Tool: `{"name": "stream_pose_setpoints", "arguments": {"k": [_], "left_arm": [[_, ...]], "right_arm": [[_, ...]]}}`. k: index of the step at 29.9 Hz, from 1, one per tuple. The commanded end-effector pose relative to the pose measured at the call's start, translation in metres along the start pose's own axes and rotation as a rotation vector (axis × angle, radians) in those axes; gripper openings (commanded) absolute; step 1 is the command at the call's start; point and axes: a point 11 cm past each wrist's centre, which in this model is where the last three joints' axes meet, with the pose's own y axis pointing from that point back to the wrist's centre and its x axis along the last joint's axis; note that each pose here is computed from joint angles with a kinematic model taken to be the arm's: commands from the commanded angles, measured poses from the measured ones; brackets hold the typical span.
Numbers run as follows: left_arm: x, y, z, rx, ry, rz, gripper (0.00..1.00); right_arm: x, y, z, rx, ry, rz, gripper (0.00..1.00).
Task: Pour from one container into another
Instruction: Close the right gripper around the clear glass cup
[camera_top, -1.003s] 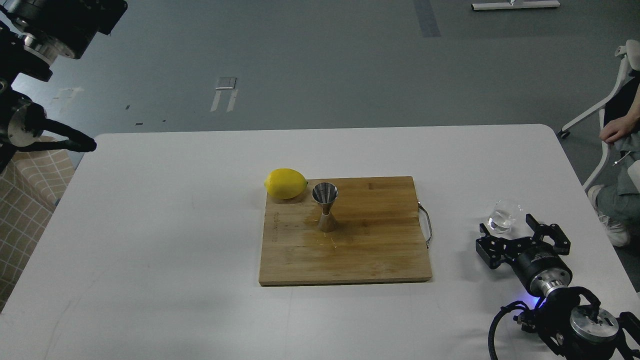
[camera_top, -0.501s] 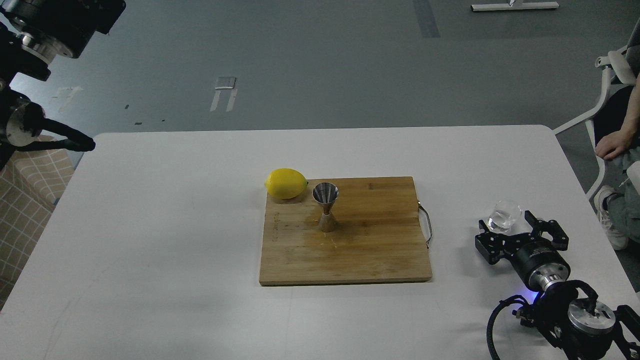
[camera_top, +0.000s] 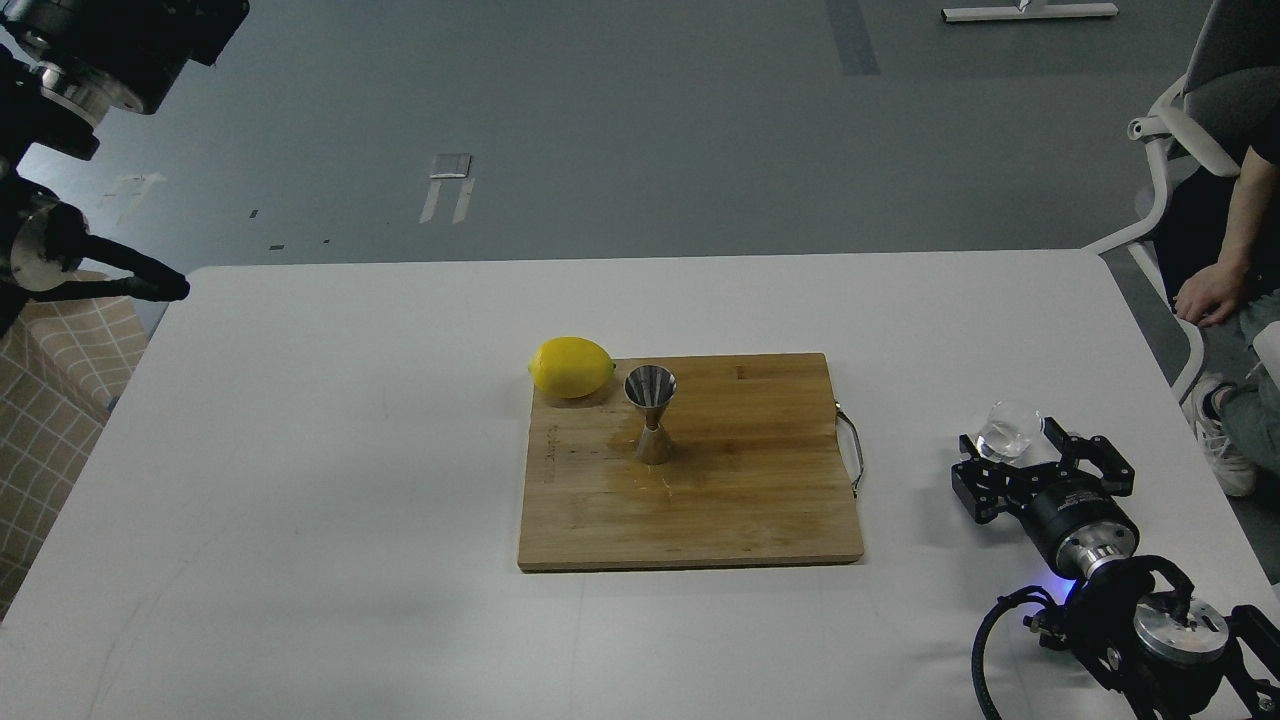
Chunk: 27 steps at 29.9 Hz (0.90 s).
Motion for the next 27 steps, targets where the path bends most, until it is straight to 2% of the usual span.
{"name": "stream_pose_setpoints", "arguments": {"k": [1, 2, 3, 5, 7, 10, 27], "left_arm": [[0.0, 0.0, 0.0, 0.0, 0.0, 0.0, 0.97], [-0.0001, 0.0, 0.0, 0.0, -0.001, -0.001, 0.97], [-0.0001, 0.0, 0.0, 0.0, -0.001, -0.001, 0.97], [-0.0001, 0.0, 0.0, 0.0, -0.001, -0.001, 0.97], [0.0002, -0.0001, 0.0004, -0.001, -0.001, 0.0, 0.97], [0.0002, -0.0001, 0.0004, -0.001, -0.001, 0.0, 0.97], [0.0002, -0.0001, 0.0004, -0.001, -0.001, 0.0, 0.97]], "right_arm": [[0.0007, 0.0, 0.0014, 0.0, -0.008, 0.008, 0.9], [0.0012, -0.0001, 0.0025, -0.002, -0.009, 0.011, 0.9], [0.0015, 0.0, 0.0018, 0.0, -0.007, 0.014, 0.84], [0.0016, -0.0001, 0.0024, -0.001, -0.009, 0.014, 0.79], [0.0018, -0.0001, 0.0025, -0.001, -0.005, 0.015, 0.67], [0.0003, -0.0001, 0.0045, -0.004, 0.002, 0.011, 0.57], [-0.0031, 0.0001, 0.0056, -0.008, 0.001, -0.008, 0.56]]}}
